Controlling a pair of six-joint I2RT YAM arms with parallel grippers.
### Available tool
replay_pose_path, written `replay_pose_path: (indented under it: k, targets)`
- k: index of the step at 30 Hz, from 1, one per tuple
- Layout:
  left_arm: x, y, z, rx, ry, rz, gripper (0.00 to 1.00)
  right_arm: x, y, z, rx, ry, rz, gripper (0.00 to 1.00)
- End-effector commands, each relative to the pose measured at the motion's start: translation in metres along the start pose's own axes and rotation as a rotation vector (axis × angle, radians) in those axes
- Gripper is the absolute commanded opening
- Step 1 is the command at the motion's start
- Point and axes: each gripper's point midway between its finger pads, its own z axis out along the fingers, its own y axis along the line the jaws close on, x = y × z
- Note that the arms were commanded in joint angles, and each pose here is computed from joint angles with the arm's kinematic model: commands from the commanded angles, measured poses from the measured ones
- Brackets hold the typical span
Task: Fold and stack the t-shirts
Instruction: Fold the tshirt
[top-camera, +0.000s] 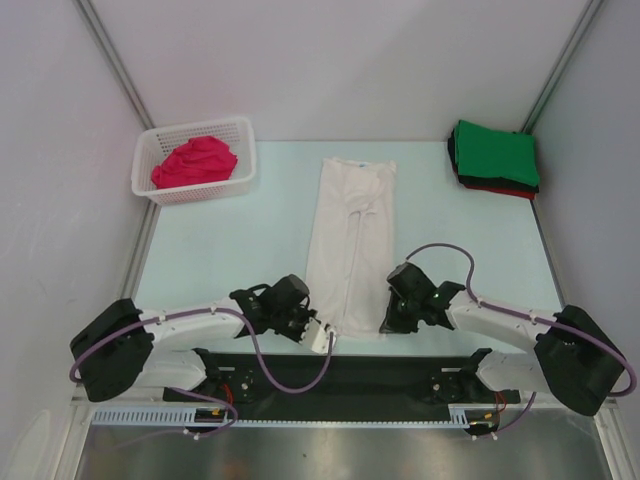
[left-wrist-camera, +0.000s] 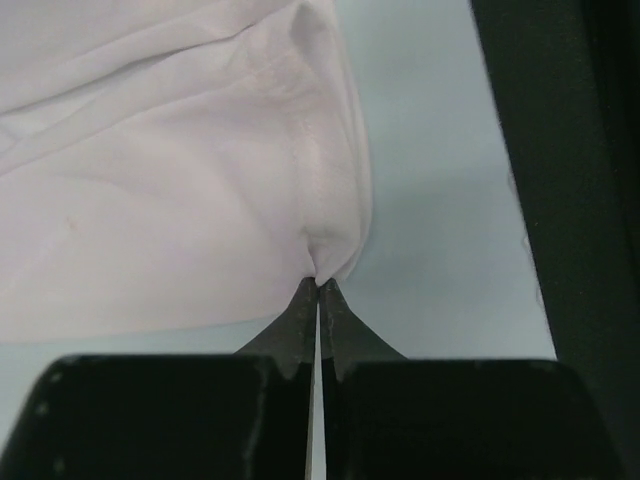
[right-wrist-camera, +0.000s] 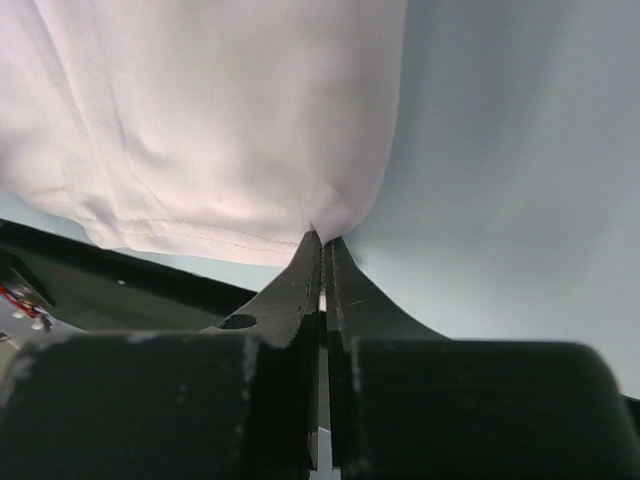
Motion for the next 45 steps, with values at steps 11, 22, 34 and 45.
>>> replay_pose_path:
  k: [11, 22, 34, 45]
  targets:
    - [-0.001, 0.156, -0.062, -0.263, -0.162, -0.36, 0.0, -0.158, 0.029, -0.043, -0.135, -0.208, 0.008, 0.0]
    - [0.068, 0.261, -0.038, -0.346, -0.032, -0.58, 0.0, -0.26, 0.027, -0.008, -0.175, -0.216, 0.052, 0.0]
    - [0.1, 0.277, -0.006, -0.344, 0.056, -0.639, 0.21, -0.293, -0.002, 0.018, -0.131, -0.227, 0.124, 0.36]
    - [0.133, 0.333, -0.052, -0.577, 0.116, -0.787, 0.53, -0.31, 0.007, -0.048, 0.006, -0.443, -0.064, 0.51]
